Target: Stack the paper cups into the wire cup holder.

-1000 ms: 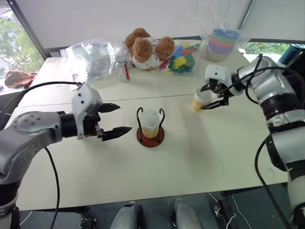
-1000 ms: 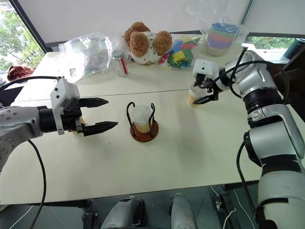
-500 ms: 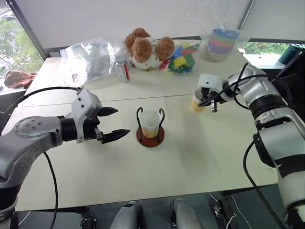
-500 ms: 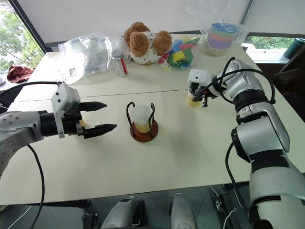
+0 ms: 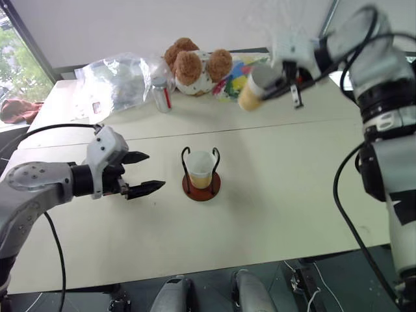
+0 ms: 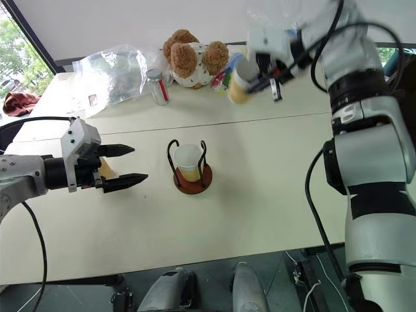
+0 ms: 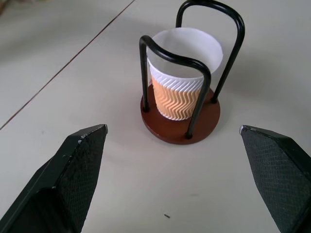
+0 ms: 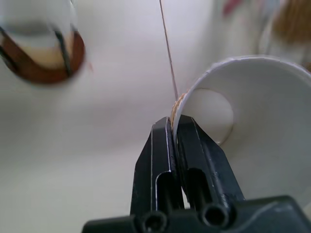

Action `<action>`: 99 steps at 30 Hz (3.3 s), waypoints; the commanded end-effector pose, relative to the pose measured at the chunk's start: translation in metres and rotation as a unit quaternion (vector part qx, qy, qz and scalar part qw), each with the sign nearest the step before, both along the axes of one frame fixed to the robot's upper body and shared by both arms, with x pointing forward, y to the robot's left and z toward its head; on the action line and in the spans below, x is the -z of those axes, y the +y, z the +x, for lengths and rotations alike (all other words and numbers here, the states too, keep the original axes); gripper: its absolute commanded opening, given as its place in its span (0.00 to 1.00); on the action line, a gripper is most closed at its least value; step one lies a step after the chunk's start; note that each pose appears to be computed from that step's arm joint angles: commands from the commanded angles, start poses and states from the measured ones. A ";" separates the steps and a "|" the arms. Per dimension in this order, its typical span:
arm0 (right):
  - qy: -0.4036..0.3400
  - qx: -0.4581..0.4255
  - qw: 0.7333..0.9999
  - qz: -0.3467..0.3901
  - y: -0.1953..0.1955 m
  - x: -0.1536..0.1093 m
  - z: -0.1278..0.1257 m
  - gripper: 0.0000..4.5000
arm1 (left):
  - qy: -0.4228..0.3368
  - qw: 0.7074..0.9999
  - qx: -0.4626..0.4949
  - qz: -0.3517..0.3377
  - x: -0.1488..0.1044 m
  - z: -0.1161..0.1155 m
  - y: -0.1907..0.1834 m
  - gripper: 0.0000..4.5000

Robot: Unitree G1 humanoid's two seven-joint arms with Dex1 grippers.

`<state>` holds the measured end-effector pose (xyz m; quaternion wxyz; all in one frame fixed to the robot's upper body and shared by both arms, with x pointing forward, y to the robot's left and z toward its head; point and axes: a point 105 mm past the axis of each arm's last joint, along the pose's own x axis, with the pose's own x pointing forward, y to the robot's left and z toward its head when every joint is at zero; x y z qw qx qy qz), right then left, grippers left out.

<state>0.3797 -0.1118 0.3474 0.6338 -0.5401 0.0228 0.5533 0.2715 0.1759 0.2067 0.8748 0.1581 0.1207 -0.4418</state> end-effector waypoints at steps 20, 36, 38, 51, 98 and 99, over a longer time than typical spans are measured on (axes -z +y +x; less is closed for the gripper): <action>0.157 -0.201 0.966 -0.046 0.071 0.056 -0.067 0.02 | -0.030 0.999 0.001 -0.018 -0.005 -0.007 -0.012 1.00; 0.131 -0.180 0.970 -0.098 0.076 0.067 -0.045 0.02 | -0.038 0.999 -0.001 -0.033 -0.005 -0.007 -0.019 1.00; 0.131 -0.183 0.969 -0.103 0.075 0.068 -0.046 0.07 | -0.038 0.999 -0.001 -0.034 -0.005 -0.006 -0.019 1.00; 0.135 -0.168 0.977 0.009 0.073 0.031 -0.045 0.88 | -0.070 0.997 -0.010 -0.020 -0.017 0.000 -0.015 1.00; 0.258 0.033 0.873 0.413 0.007 0.079 -0.100 0.89 | 0.027 0.952 0.025 0.303 0.029 0.042 0.118 0.01; 0.257 0.034 0.873 0.413 0.007 0.079 -0.100 0.89 | 0.026 0.952 0.026 0.304 0.029 0.042 0.118 0.01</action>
